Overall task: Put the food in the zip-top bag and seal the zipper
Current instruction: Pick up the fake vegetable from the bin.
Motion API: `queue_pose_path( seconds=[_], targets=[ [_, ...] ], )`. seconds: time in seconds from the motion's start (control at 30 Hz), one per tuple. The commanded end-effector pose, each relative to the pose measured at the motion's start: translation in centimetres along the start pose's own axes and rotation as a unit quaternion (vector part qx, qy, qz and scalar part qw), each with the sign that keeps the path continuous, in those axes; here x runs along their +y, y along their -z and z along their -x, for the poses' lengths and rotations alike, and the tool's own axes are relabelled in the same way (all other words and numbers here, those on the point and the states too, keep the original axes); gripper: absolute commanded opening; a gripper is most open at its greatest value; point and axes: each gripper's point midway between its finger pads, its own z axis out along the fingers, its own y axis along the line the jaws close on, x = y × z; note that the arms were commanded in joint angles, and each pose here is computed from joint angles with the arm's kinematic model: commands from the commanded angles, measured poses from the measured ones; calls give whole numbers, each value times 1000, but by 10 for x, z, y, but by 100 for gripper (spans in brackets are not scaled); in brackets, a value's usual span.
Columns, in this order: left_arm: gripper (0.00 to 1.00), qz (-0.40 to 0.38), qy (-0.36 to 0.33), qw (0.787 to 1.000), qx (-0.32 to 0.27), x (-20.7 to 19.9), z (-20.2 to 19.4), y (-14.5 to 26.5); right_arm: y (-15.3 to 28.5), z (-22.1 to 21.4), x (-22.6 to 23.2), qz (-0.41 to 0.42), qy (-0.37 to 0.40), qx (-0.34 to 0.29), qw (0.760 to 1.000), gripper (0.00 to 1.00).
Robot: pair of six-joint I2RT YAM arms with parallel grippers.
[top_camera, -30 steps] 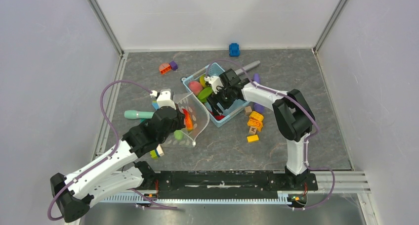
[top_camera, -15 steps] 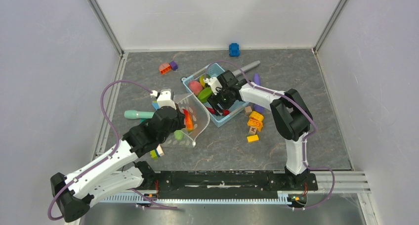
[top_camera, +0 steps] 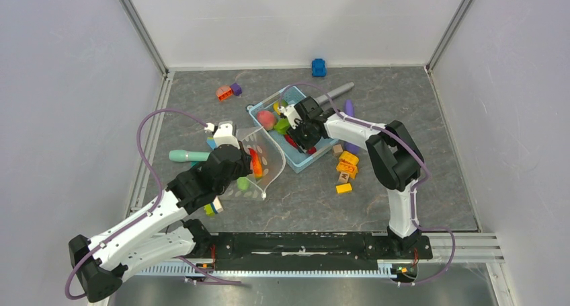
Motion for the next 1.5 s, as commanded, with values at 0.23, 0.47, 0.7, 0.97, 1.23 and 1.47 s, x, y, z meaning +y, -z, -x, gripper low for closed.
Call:
queue_pose_path(
  seconds=[0.23,0.47,0.7,0.97,1.23,1.47],
  targets=[
    [2,-5,3,1000,-27,-3,14,2,30,37,8,19,22,-62,998,22],
    [2,-5,5,1000,-30,-2,16,3,54,44,26,63,46,-99,992,15],
    [2,-4,6,1000,-30,-2,15,2,74,47,27,57,46,-120,990,15],
    [2,-4,8,1000,-29,-3,15,2,109,57,50,103,47,-188,976,13],
    [2,-4,8,1000,-27,-3,14,1,158,59,92,195,45,-273,941,14],
    [2,-6,8,1000,-26,-4,14,1,197,44,117,253,44,-297,920,16]
  ],
)
